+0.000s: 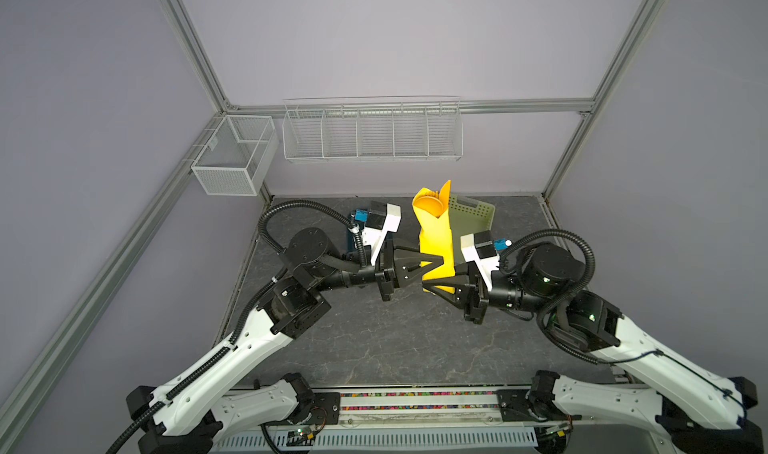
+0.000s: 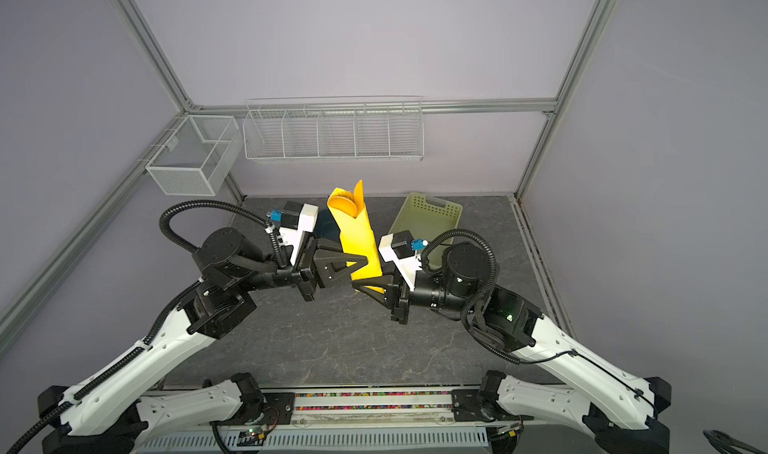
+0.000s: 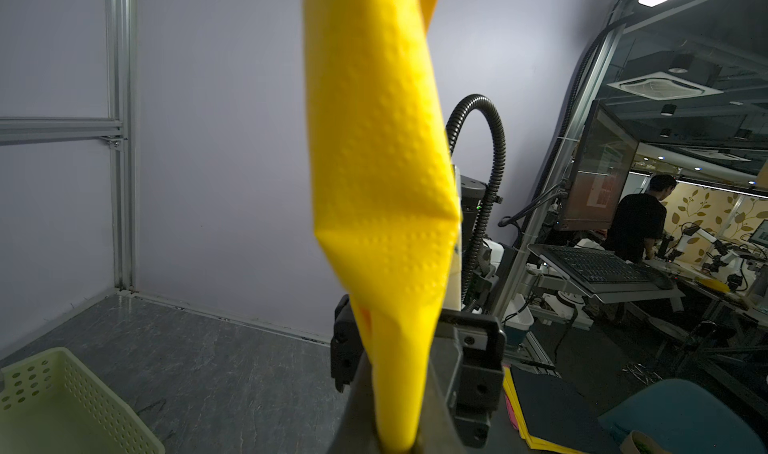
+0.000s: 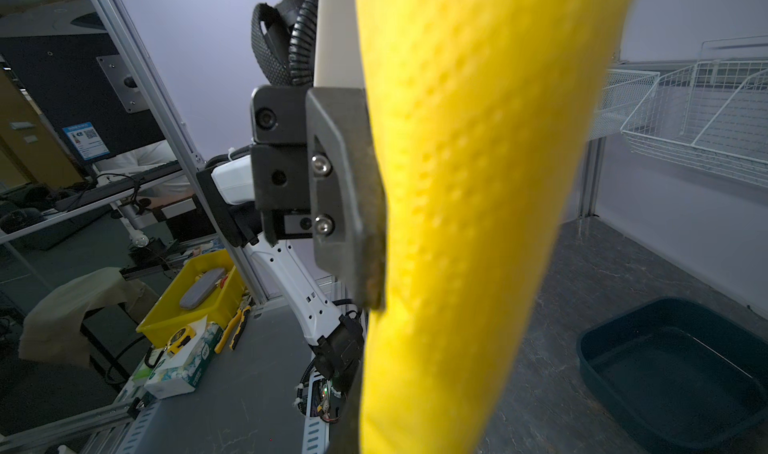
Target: Place the utensils on the paper napkin and roll it up
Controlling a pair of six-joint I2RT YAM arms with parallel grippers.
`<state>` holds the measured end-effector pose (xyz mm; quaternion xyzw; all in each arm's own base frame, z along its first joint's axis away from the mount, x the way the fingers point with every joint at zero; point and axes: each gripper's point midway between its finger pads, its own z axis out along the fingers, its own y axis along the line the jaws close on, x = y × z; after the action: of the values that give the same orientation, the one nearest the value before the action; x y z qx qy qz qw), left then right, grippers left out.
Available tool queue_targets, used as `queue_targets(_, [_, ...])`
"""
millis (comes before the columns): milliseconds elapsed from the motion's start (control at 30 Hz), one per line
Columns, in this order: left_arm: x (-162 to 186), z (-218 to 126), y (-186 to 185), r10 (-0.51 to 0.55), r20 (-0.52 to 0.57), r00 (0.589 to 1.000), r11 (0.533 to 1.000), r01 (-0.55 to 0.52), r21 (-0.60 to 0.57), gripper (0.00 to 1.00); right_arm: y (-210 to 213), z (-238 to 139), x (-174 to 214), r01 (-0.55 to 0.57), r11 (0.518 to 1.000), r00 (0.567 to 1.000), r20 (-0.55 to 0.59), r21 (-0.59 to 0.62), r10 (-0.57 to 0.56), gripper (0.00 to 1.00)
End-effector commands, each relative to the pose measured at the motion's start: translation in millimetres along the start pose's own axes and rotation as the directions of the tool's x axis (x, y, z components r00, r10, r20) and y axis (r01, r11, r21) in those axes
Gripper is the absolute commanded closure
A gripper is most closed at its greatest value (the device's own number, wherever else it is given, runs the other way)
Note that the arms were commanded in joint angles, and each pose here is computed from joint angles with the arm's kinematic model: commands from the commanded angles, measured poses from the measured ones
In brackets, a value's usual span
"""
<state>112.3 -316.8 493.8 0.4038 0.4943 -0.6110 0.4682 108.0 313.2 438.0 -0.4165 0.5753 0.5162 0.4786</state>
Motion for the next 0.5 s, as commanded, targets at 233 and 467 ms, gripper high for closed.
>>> queue_targets(233, [-12, -5, -8, 0.024, 0.051, 0.998, 1.0, -0.024, 0.016, 0.61, 28, -8, -21, 0.087, 0.992, 0.993, 0.085, -0.089, -0.08, 0.93])
queue_targets(467, [-11, 3, -17, -0.018, 0.031, 0.999, 0.994, 0.014, 0.109, 0.49, 34, -7, -17, 0.093, 0.988, 0.994, 0.072, -0.123, -0.084, 0.93])
